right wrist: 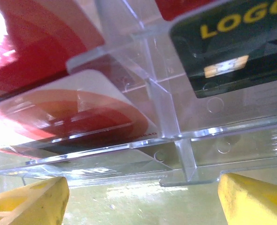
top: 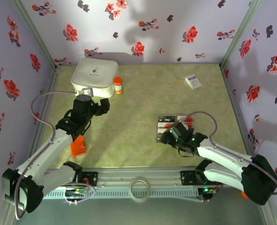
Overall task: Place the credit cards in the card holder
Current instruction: Move the storage box to the center of the table.
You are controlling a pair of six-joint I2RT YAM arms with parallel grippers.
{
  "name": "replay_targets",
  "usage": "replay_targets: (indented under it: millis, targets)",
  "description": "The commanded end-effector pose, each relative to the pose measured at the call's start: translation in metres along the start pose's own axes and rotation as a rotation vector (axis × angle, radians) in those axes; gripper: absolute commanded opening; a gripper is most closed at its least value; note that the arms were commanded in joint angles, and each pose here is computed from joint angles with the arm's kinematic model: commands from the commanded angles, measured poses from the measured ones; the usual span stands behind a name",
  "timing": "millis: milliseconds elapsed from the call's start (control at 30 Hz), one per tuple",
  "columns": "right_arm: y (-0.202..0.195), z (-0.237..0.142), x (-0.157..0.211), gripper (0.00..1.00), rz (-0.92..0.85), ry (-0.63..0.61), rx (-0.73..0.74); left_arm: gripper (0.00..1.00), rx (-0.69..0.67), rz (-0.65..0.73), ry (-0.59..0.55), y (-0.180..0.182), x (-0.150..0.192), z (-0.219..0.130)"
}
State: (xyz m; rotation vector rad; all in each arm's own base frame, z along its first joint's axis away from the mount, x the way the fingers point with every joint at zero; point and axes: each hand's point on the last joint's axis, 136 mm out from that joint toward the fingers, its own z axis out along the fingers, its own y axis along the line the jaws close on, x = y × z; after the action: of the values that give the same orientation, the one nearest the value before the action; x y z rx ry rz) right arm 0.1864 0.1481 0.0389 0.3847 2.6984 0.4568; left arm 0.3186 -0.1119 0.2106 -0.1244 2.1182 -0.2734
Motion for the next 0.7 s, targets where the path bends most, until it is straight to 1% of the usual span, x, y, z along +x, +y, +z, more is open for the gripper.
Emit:
replay_targets:
  millis: [0,267,667]
  targets:
    - [0.023,-0.005,-0.02,0.84,-0.034,-0.044,-0.05,1.0,0.006,-0.005,-0.01,-0.001,0.001,0.0]
    - [0.037,0.013,-0.041,0.84,-0.054,-0.05,-0.045,1.0,0.012,-0.002,-0.007,-0.002,0.002,-0.001]
    - [0.055,0.031,-0.082,0.84,-0.072,-0.045,-0.042,1.0,0.012,-0.008,0.006,-0.002,0.004,-0.003]
